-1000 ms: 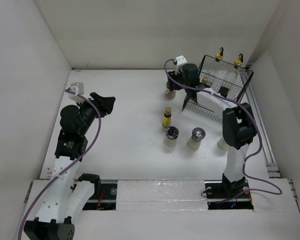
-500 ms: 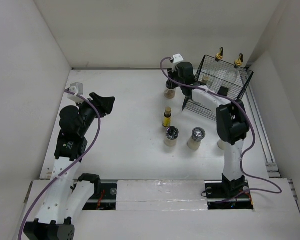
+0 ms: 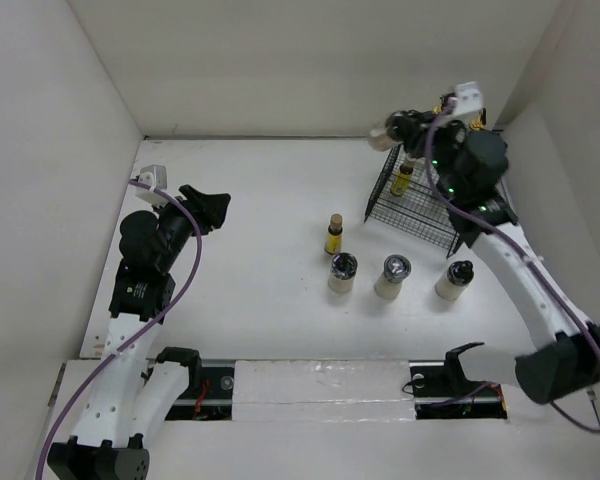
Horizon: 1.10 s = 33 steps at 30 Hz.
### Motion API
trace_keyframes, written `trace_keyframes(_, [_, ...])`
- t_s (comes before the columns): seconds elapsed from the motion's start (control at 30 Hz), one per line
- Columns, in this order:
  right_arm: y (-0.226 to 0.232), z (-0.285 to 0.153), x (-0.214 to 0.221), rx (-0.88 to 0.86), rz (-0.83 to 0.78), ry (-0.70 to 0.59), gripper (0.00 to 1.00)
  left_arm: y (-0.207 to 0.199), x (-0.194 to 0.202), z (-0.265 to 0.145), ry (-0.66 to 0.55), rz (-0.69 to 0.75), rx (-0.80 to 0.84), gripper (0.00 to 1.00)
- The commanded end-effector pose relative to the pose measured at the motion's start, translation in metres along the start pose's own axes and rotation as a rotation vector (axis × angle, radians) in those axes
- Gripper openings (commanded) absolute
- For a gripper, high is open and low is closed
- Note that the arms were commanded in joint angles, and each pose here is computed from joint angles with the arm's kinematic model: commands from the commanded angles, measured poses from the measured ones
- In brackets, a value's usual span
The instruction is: Organize the condiment bottles
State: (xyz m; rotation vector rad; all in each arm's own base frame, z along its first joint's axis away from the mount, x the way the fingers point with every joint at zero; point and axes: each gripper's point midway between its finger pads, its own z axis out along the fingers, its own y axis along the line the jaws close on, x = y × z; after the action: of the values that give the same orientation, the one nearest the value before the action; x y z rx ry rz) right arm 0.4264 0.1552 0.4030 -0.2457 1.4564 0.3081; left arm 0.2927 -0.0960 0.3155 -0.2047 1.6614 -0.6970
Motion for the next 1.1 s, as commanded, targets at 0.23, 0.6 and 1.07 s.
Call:
trace_keyframes(0.23, [-0.091, -0.063, -0.024, 0.226, 0.025, -0.082, 0.09, -0.01, -0.012, -0.002, -0.044, 0.014, 0.047, 0.51])
trace_keyframes(0.6, [-0.138, -0.045, 0.023, 0.298, 0.04, 0.051, 0.06, -0.009, -0.01, 0.0, -0.035, 0.012, 0.043, 0.52])
trace_keyframes(1.07, [-0.166, -0.013, 0.081, 0.357, 0.034, 0.183, 0.05, -0.007, -0.01, 0.001, -0.04, 0.012, 0.036, 0.52])
